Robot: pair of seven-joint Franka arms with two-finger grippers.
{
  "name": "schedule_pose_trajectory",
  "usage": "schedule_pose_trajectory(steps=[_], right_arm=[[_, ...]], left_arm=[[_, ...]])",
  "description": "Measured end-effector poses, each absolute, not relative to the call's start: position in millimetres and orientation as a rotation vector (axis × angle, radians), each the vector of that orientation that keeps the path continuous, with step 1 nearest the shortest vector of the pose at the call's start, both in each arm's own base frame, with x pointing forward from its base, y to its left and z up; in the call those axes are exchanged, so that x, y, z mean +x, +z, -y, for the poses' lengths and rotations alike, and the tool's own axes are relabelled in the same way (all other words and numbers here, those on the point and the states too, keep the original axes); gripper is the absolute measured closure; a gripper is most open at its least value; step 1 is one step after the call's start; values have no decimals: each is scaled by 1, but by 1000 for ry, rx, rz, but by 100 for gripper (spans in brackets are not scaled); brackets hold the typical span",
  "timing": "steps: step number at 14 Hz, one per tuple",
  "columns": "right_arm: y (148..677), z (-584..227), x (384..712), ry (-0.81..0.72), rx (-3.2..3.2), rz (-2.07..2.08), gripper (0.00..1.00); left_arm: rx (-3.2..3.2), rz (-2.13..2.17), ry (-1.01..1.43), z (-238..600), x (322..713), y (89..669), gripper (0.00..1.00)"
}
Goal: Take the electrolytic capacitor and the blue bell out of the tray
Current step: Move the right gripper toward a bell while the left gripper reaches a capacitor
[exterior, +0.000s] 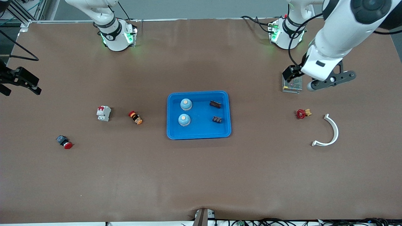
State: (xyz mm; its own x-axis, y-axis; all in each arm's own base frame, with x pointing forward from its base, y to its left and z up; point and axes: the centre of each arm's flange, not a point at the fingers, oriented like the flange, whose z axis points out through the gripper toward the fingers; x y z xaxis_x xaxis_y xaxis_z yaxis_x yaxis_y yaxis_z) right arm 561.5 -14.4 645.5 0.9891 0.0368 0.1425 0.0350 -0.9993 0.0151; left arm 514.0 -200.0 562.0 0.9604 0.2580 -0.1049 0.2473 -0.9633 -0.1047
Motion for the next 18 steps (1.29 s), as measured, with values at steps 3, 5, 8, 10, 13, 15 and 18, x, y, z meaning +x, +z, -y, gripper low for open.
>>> schedule_pose_trajectory(steps=[3, 5, 8, 10, 13, 15, 18], right_arm=[[641, -6, 563, 201, 3124, -113, 0], [641, -28, 562, 200, 3130, -172, 0], [635, -72, 561, 185, 3182, -267, 0], [624, -99, 565, 164, 3220, -261, 0], [597, -145, 576, 142, 3247, -190, 0], [579, -177, 579, 120, 3256, -150, 0], [549, -220, 584, 105, 3266, -100, 0]], left_arm=[[-3047, 507, 198, 226, 514, 536, 0], [-3046, 561, 211, 243, 511, 523, 0], [-3033, 637, 230, 278, 505, 501, 0], [-3030, 682, 245, 297, 505, 484, 0], [-3023, 789, 256, 314, 511, 459, 0], [-3023, 819, 262, 317, 514, 451, 0], [-3030, 827, 253, 318, 517, 454, 0]])
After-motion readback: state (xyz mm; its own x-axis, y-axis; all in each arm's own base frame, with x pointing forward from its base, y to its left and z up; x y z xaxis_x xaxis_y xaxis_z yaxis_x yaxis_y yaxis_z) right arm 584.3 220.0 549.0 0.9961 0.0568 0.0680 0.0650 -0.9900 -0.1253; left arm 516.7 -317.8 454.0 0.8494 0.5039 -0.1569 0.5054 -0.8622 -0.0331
